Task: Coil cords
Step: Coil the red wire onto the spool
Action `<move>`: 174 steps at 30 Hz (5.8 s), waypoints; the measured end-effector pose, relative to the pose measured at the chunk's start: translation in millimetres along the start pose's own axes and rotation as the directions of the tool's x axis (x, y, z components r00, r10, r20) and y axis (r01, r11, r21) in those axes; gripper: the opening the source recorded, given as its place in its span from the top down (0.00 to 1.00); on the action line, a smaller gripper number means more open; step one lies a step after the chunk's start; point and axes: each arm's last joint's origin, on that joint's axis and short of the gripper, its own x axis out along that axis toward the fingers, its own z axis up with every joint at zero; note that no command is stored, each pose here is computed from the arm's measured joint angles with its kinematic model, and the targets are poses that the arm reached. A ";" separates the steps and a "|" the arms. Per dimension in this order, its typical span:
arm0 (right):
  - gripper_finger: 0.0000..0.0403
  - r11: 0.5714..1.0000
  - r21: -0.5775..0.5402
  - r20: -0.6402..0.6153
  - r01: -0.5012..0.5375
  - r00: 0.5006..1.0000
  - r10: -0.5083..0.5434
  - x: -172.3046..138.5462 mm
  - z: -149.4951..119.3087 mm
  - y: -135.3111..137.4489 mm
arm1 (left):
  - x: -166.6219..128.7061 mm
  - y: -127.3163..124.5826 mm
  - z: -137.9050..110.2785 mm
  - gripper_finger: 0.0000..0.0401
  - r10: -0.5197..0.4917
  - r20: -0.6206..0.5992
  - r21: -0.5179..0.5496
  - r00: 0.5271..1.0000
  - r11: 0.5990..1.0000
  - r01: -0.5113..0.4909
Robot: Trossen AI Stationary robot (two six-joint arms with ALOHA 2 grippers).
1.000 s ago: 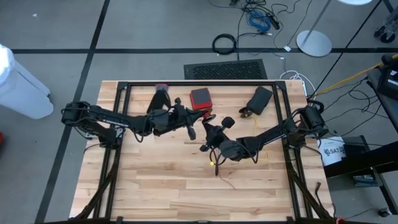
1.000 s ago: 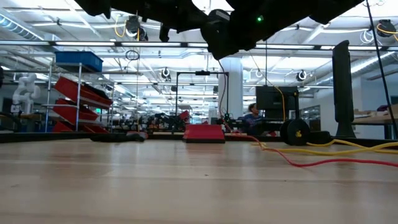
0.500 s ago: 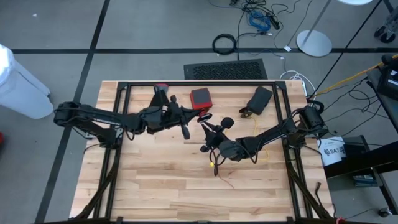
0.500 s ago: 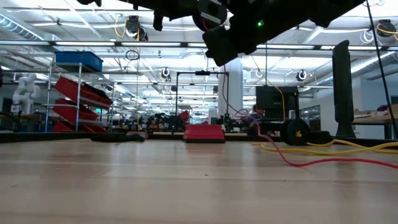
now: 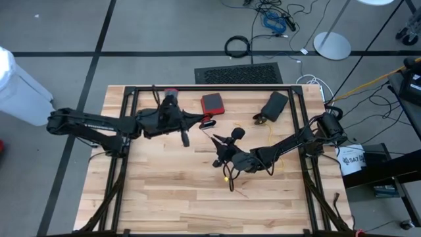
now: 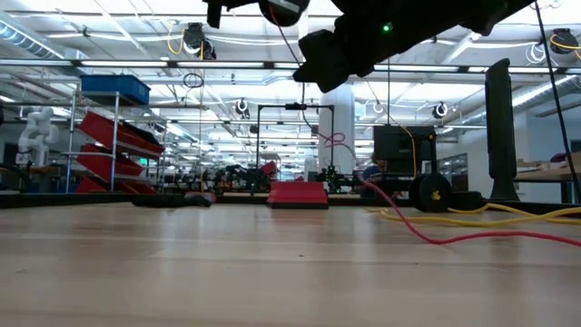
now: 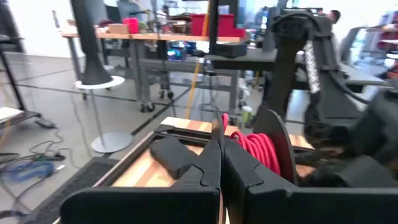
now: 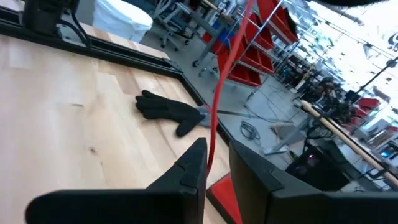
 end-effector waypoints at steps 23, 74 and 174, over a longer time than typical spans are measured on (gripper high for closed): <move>0.96 0.994 0.046 -0.077 -0.096 0.992 0.100 15.8 -14.8 -4.9 | -6.9 -2.4 1.2 1.00 -0.130 -0.033 0.001 0.991 0.991 0.130; 1.00 0.947 0.305 0.028 -0.101 0.995 0.097 -10.7 34.6 -67.4 | 78.5 -14.2 -53.8 1.00 0.345 -0.077 0.517 0.936 0.816 -0.258; 1.00 0.963 0.141 0.000 -0.230 0.973 0.233 -10.3 24.5 -52.4 | 93.5 -19.9 -53.9 1.00 0.130 0.087 0.418 0.988 0.895 -0.155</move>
